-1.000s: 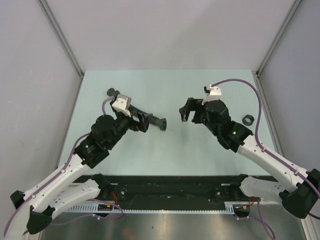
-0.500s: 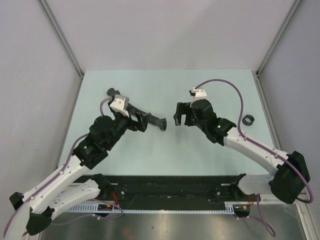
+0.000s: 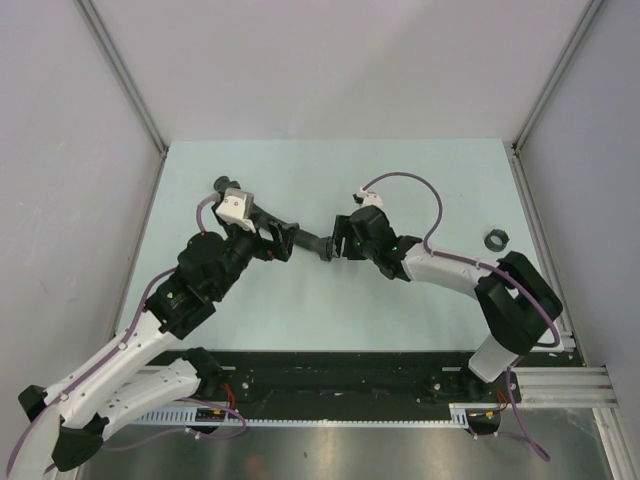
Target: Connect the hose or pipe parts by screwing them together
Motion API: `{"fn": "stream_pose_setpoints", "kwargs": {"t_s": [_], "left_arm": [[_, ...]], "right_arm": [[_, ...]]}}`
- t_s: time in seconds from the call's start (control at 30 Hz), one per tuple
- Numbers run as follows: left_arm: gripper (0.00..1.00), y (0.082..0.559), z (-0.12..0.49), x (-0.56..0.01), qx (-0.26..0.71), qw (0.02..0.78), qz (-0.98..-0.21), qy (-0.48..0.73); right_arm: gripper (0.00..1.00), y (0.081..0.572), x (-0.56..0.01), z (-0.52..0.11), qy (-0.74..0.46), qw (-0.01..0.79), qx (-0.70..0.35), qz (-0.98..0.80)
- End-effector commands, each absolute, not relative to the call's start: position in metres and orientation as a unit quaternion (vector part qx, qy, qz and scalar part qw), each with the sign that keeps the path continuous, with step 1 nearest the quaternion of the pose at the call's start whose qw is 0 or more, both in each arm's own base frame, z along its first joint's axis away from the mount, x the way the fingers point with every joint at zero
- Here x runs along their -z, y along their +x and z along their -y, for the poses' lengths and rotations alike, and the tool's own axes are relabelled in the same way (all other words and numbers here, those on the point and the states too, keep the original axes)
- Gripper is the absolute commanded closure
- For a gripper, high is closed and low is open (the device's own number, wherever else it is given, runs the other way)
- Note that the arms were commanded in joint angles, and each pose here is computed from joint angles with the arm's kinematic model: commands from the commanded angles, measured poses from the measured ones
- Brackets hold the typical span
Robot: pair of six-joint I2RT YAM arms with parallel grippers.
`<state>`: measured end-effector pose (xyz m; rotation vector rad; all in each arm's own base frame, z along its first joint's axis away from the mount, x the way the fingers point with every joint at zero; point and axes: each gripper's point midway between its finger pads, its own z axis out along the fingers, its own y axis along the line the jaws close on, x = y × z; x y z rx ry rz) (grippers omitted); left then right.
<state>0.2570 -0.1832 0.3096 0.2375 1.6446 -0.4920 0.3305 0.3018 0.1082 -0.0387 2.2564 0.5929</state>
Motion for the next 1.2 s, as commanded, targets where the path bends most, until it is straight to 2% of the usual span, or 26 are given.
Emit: {"fn": "stream_pose_setpoints", "kwargs": {"t_s": [0.0,0.33,0.6,0.63,0.67,0.73,0.87,1.03,1.17], "left_arm": [[0.04,0.259,0.177,-0.321,0.216,0.661,-0.714,0.081],[0.04,0.260,0.178,-0.318,0.211,0.660,-0.716,0.084],[0.05,0.264,0.175,-0.315,0.207,0.657,-0.722,0.064],[0.05,0.265,0.175,-0.313,0.210,0.654,-0.725,0.050],[0.05,0.268,0.170,-0.313,0.204,0.655,-0.727,0.027],[0.06,0.269,0.168,-0.306,0.228,0.635,-0.738,-0.036],[0.15,0.262,0.168,-0.283,0.289,0.577,-0.751,-0.138],[0.16,0.260,0.169,-0.243,0.363,0.465,-0.771,-0.240],[0.17,0.267,0.166,-0.214,0.356,0.421,-0.789,-0.270]], "right_arm": [[0.34,0.352,-0.121,-0.328,0.011,0.424,-0.286,-0.859],[0.50,0.361,-0.097,-0.351,-0.026,0.421,-0.319,-0.848],[0.82,0.365,-0.105,-0.351,-0.038,0.434,-0.324,-0.840],[0.87,0.365,-0.106,-0.351,-0.040,0.435,-0.324,-0.839],[0.95,0.363,-0.108,-0.352,-0.044,0.434,-0.326,-0.839],[0.99,0.358,-0.115,-0.355,-0.055,0.437,-0.330,-0.835],[1.00,0.346,-0.123,-0.358,-0.072,0.449,-0.315,-0.833],[1.00,0.320,-0.132,-0.373,-0.096,0.454,-0.335,-0.820],[0.99,0.299,-0.133,-0.380,-0.116,0.465,-0.343,-0.808]]}}
